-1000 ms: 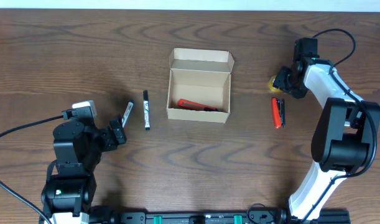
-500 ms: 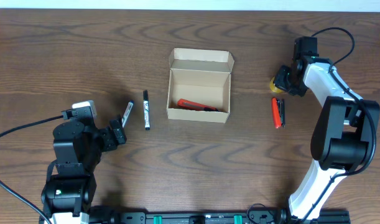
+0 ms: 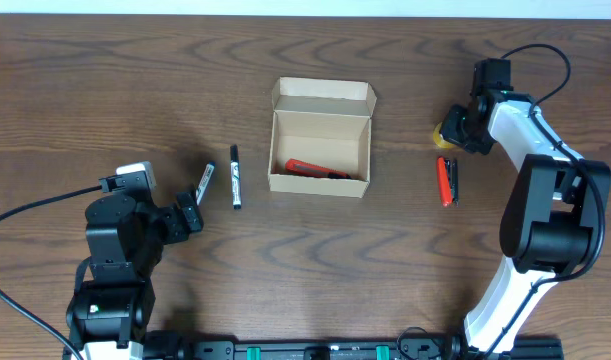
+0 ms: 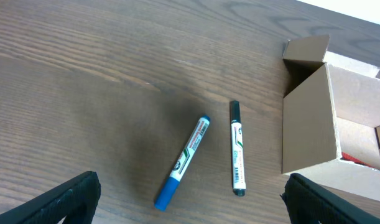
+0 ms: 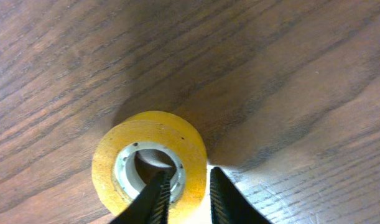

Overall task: Pack container
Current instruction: 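Lower the right gripper onto the yellow tape roll and grasp it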

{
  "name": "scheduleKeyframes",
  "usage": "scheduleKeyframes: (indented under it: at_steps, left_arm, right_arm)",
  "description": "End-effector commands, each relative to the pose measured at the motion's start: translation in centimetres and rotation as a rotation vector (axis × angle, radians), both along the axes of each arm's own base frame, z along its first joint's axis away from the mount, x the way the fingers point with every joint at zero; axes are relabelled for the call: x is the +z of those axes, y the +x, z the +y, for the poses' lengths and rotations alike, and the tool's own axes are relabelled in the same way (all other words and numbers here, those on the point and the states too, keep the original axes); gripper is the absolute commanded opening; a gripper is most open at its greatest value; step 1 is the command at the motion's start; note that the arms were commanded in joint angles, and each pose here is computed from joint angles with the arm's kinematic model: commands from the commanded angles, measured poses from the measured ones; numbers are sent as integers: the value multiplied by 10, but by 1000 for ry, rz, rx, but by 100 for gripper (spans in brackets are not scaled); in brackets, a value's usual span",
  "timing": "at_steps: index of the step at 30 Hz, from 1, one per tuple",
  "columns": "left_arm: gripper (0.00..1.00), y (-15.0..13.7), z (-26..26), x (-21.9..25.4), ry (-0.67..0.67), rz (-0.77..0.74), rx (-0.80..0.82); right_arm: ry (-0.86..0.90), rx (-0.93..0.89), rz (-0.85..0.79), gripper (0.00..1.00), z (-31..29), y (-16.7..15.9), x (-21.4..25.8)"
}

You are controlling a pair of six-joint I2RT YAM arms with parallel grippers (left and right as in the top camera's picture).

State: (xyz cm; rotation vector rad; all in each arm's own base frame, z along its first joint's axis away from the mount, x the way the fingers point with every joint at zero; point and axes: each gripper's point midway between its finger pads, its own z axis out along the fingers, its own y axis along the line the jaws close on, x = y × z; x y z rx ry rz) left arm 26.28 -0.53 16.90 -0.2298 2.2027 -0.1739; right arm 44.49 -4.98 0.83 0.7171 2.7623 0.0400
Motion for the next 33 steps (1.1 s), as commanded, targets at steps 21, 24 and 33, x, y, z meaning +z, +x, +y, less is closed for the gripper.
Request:
scheduleKeyframes:
  at_steps: [21, 24, 33]
  left_arm:
    - [95, 2, -3, 11, 4, -24, -24]
    - [95, 2, -3, 11, 4, -25, -24]
    - [95, 2, -3, 11, 4, -25, -23]
  right_arm:
    - [1, 3, 136, 38, 0, -21, -56]
    - [3, 4, 141, 38, 1, -21, -59]
    - [26, 30, 133, 1, 6, -20, -52]
